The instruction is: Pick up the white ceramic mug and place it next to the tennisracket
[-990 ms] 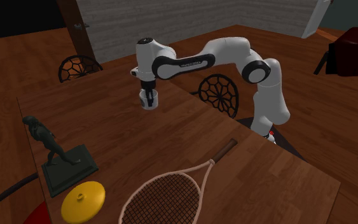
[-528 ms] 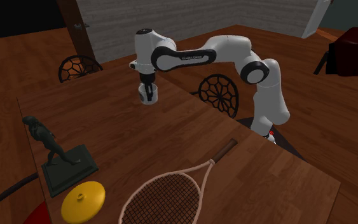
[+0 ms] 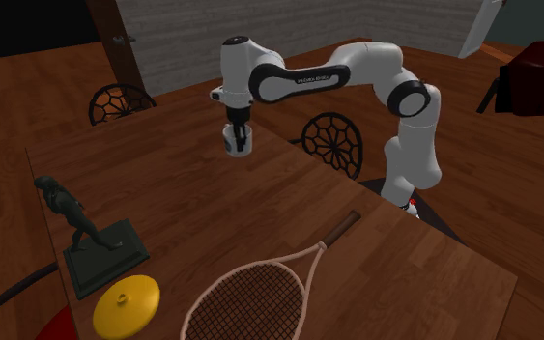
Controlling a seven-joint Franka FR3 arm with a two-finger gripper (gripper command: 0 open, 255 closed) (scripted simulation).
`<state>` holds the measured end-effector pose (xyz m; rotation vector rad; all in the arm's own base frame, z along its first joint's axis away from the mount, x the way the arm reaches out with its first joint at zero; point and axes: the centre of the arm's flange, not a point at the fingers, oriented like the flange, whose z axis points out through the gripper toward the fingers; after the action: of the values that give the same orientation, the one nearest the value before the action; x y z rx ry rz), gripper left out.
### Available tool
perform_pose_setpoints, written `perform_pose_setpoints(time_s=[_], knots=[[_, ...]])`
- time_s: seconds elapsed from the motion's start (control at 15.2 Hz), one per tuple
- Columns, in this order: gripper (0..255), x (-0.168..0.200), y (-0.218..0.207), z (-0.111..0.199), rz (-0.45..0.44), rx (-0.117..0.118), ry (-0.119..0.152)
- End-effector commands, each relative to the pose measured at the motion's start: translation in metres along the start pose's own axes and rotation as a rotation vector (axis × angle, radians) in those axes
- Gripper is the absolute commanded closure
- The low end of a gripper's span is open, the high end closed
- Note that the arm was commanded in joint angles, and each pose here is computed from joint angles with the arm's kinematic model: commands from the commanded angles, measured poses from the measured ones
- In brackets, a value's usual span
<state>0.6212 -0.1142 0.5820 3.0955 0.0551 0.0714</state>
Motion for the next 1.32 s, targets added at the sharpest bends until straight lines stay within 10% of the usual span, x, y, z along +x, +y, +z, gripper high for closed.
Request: perform_pose_setpoints(time_s=[0.0, 1.25], knots=[[255, -0.023, -0.015, 0.000, -0.001, 0.000, 0.000], [255, -0.234, -0.150, -0.017, -0.001, 0.000, 0.000]])
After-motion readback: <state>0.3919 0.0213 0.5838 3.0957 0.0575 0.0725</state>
